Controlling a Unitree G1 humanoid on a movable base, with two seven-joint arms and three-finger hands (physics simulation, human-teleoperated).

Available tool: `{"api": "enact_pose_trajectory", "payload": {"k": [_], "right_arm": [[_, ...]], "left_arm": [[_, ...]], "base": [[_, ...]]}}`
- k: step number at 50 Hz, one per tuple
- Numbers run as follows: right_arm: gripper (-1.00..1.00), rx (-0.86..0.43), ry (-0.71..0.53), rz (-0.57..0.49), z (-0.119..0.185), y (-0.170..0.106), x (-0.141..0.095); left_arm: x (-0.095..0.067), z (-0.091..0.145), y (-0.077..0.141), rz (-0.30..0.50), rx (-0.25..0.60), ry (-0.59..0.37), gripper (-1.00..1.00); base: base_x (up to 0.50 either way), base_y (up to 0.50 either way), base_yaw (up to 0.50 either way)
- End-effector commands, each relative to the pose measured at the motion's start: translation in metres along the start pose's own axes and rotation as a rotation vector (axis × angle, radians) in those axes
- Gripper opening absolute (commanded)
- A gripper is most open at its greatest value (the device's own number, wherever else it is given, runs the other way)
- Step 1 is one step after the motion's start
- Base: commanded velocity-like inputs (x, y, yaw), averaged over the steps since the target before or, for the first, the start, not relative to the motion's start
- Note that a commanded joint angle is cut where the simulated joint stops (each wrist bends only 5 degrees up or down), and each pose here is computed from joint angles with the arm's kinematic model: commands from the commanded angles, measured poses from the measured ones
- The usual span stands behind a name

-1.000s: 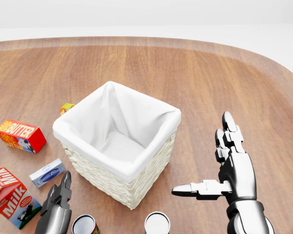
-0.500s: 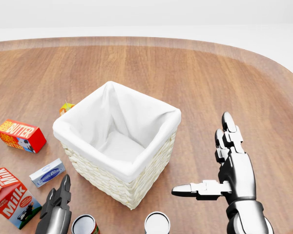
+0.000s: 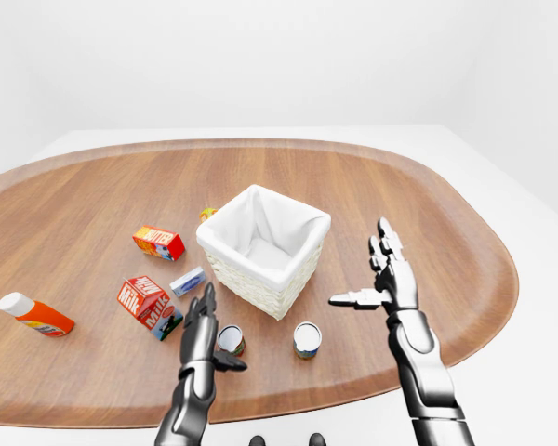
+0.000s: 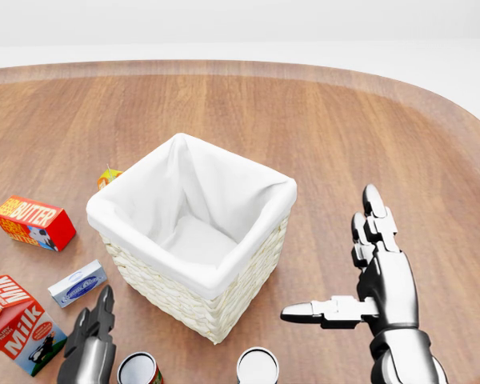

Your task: Pick up the tomato sauce, and put it in the basket.

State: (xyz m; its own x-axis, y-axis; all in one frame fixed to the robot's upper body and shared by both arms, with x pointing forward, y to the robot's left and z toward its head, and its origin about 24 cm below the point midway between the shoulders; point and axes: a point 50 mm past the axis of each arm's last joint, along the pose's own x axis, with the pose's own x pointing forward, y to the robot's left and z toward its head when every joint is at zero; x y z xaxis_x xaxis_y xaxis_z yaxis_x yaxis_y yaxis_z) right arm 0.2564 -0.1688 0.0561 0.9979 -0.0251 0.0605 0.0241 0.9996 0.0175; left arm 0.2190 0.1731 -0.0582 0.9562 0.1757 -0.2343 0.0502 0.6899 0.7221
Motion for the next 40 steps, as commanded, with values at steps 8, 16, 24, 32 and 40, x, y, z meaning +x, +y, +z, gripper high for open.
{"api": "enact_pose_trajectory", "payload": {"k": [8,16,24,32,40], "right_arm": [[1.0,0.001,0.001,0.001,-0.002,0.0,0.0],[1.0,0.001,0.001,0.001,-0.001,0.001,0.0],[1.0,0.002,0.001,0.001,-0.001,0.0,0.0],[1.0,0.003,0.001,0.001,-0.001,0.0,0.001],[1.0,0.003,0.002,0.001,-0.002,0.0,0.0]], "left_arm": [[0.004,0.003,0.0,0.007,0.005,-0.006,1.0],[0.005,0.003,-0.002,0.004,0.014,-0.005,1.0],[0.004,0.003,-0.006,-0.003,0.023,-0.004,1.0],[0.004,0.0,-0.01,-0.009,0.042,0.006,1.0],[0.003,0.0,-0.012,-0.012,0.045,0.007,1.0]], "base": [[0.0,0.0,0.0],[0.0,0.0,0.0],[0.0,0.0,0.0],[0.0,0.0,0.0],[0.0,0.0,0.0]]}}
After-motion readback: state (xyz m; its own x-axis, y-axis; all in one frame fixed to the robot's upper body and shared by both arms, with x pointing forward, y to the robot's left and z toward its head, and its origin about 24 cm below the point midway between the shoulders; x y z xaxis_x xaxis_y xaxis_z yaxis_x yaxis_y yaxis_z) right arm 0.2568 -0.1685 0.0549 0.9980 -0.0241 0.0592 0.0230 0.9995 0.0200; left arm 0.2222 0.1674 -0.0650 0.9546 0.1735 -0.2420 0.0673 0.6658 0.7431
